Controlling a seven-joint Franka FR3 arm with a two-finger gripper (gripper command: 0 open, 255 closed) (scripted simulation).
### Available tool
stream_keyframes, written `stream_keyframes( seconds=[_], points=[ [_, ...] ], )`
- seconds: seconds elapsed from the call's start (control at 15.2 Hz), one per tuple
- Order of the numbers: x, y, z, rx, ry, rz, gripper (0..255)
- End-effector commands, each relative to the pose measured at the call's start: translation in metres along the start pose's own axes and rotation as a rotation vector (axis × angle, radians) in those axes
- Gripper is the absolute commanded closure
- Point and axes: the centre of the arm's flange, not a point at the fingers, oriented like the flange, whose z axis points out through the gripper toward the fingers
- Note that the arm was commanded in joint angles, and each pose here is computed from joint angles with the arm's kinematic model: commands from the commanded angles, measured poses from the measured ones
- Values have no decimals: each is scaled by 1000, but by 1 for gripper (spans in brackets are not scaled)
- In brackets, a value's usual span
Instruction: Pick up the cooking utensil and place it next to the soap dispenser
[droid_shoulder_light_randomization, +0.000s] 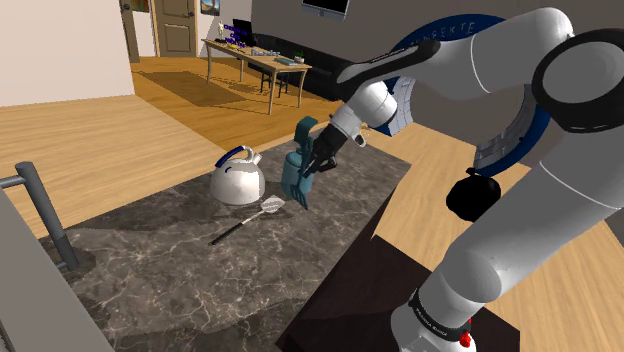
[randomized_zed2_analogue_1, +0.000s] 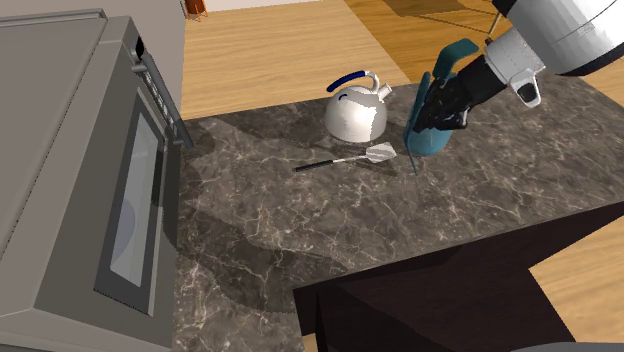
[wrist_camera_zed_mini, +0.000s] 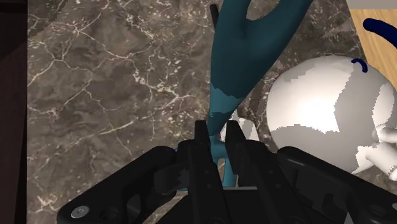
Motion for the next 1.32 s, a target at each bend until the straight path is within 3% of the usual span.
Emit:
stream_keyframes(
  seconds=[0.0,0.53,1.06,1.12,1.25],
  points=[
    [6,1,9,1,0,0,255],
    [31,6,44,1,0,0,255],
    [31,6,44,1,0,0,255],
    [31,6,42,1,0,0,0],
    [31,7,42,1,0,0,0]
  ],
)
